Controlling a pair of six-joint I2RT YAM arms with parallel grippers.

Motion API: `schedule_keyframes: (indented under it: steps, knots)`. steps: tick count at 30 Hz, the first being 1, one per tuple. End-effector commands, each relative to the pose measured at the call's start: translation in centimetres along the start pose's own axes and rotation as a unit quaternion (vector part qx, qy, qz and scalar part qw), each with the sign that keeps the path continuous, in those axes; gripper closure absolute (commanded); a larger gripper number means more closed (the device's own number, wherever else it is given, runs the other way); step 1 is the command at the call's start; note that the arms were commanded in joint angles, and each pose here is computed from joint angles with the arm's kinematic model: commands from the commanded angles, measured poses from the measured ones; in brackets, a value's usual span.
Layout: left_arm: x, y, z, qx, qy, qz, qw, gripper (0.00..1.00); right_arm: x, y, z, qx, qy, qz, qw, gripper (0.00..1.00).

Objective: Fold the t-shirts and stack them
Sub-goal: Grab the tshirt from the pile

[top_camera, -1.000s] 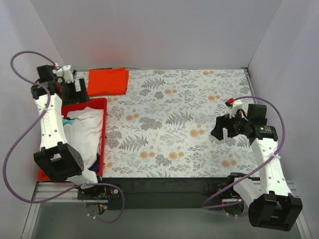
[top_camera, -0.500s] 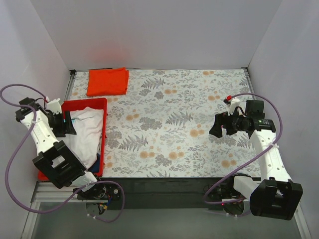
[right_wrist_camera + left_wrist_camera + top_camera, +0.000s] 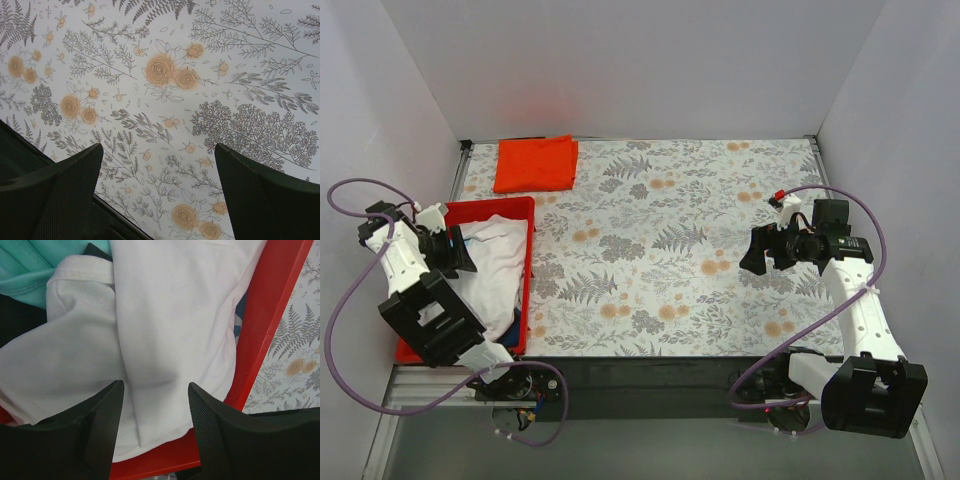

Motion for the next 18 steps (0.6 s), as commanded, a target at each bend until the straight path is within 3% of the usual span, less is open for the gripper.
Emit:
schedule_keyframes:
  steps: [1, 7, 13, 18]
  knots:
    - [-0.5, 0.1, 0.0, 0.011, -0.003, -0.005, 1.0, 0.48, 0.5, 1.0, 0.3, 0.009, 0.0, -0.01, 1.0, 0.02]
    - [-0.6, 0.7, -1.1, 0.015, -0.034, -0.024, 0.999, 0.52, 0.4, 1.2, 0.4, 0.009, 0.003, -0.01, 1.0, 0.02]
    - [0.1, 1.7, -1.5, 0.016, -0.036, -0.048, 0.998, 0.65, 0.4, 1.1, 0.4, 0.008, 0.006, -0.009, 1.0, 0.02]
    - [-0.2, 1.6, -1.2, 0.022, -0.036, -0.043, 0.998, 1.0, 0.3, 1.1, 0.4, 0.008, 0.006, -0.008, 1.0, 0.01]
Point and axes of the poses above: each gripper's point midway between its finger pads, its own x axis back along the fingers, its own z axis along the line the jaws close on, y = z × x, the point moved 1 cm from there along x, back along the fingers, and after that the axes turned 14 degrees about -x, right-handed, at the moved point
